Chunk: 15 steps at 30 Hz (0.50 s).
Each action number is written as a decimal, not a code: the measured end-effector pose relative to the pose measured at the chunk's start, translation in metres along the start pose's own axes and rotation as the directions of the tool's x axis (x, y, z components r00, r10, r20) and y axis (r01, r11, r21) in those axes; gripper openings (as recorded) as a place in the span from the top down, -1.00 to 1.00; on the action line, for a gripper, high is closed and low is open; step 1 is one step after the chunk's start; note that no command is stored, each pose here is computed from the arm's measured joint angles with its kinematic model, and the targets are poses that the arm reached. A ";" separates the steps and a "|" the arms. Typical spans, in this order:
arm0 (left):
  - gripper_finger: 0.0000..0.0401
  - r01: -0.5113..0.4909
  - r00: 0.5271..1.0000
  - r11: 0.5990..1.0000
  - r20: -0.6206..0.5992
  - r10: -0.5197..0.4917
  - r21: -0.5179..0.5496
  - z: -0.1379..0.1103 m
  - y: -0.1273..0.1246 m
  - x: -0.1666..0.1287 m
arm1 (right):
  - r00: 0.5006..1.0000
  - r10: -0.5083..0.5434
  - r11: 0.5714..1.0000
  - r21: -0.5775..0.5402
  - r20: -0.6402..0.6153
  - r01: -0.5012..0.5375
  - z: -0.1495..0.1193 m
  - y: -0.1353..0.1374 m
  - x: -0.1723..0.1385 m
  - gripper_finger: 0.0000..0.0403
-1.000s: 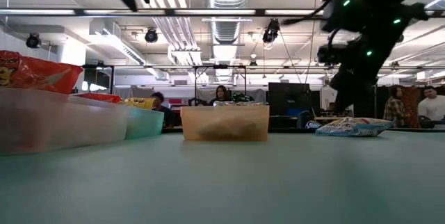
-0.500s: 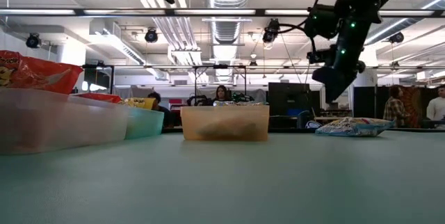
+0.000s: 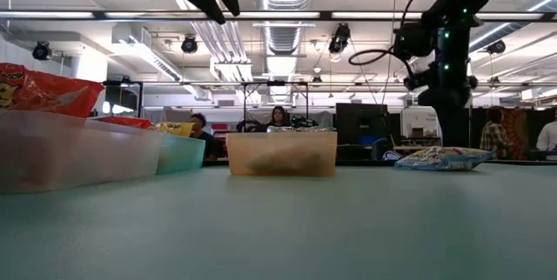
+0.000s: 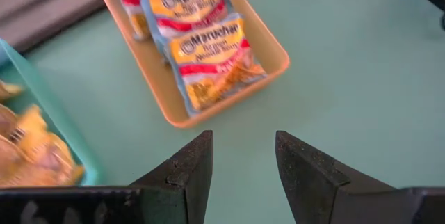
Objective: Sort Maruchan noodles
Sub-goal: Put the blue noodle pack into the orange bin
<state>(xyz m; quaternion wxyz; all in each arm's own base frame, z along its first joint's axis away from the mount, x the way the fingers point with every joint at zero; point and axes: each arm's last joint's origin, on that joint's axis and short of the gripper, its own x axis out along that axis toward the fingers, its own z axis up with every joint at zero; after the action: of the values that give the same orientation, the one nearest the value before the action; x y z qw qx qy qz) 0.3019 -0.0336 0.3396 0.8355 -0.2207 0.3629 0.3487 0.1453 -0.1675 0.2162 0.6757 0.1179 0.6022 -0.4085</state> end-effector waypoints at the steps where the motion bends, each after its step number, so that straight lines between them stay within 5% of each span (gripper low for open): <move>1: 0.31 -0.012 1.000 1.000 0.012 0.011 0.013 0.001 0.001 0.000 | 1.000 0.012 1.000 0.016 -0.010 -0.012 -0.001 0.000 0.003 0.27; 15: 0.31 -0.063 0.998 0.991 0.034 0.059 0.118 0.013 0.012 0.007 | 0.993 0.043 0.997 0.074 -0.106 -0.035 0.009 0.012 0.045 0.27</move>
<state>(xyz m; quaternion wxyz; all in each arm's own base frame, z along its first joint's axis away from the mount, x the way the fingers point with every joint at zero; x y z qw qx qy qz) 0.3025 -0.0150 0.3408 0.8415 -0.1540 0.3769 0.3550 0.1575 -0.1845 0.1732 0.6456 0.1757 0.6202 -0.4094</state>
